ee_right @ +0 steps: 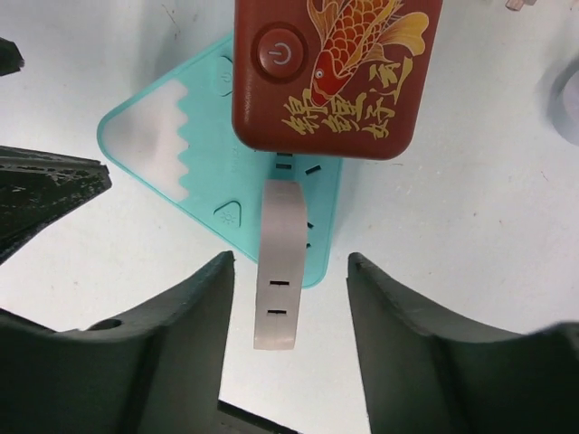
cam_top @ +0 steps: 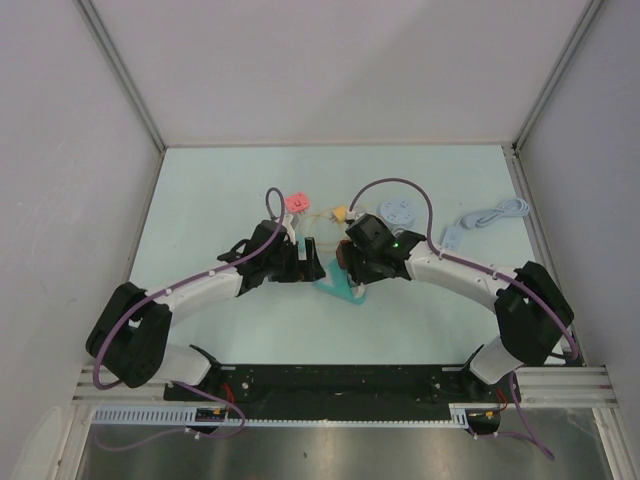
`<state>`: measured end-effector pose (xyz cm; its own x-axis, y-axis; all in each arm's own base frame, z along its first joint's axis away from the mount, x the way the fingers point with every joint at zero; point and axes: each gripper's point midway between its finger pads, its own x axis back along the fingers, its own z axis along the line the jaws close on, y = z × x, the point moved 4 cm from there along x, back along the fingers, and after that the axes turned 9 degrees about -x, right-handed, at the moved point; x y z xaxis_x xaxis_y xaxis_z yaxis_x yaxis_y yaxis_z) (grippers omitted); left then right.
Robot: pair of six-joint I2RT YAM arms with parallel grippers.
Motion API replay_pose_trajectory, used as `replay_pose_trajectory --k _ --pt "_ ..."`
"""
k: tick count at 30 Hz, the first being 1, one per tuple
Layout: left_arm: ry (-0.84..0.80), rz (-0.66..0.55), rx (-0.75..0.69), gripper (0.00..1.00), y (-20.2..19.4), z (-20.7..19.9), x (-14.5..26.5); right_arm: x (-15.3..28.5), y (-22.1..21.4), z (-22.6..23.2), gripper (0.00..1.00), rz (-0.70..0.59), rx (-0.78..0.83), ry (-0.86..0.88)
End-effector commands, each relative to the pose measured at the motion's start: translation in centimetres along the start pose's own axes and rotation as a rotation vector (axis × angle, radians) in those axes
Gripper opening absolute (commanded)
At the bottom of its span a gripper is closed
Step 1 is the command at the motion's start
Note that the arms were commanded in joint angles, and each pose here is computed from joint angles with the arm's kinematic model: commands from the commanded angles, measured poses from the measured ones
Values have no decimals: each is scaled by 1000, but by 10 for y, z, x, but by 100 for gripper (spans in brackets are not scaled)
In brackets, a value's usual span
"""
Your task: Insert the plug
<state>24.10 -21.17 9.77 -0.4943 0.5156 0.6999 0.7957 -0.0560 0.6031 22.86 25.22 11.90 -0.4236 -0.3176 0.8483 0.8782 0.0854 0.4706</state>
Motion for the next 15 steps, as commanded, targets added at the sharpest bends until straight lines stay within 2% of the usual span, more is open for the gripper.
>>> replay_pose_trajectory --k 1,3,4,6,10,15 --pt "-18 -63 -36 98 18 -9 9 3 6 7 50 -1 -11 24" --pt "-17 -60 -38 98 17 -9 9 -3 2 6 44 22 -6 14" --pt "-17 -63 -41 98 18 -10 10 -8 -1 5 37 37 0 4" --pt "-16 -60 -40 98 17 -9 11 -13 -7 5 30 56 16 -6" --pt "-15 -59 -40 99 16 -9 12 -22 -18 4 2 88 43 -17" --pt "-17 -59 -41 99 15 -9 12 -26 -26 1 0 108 37 -18"
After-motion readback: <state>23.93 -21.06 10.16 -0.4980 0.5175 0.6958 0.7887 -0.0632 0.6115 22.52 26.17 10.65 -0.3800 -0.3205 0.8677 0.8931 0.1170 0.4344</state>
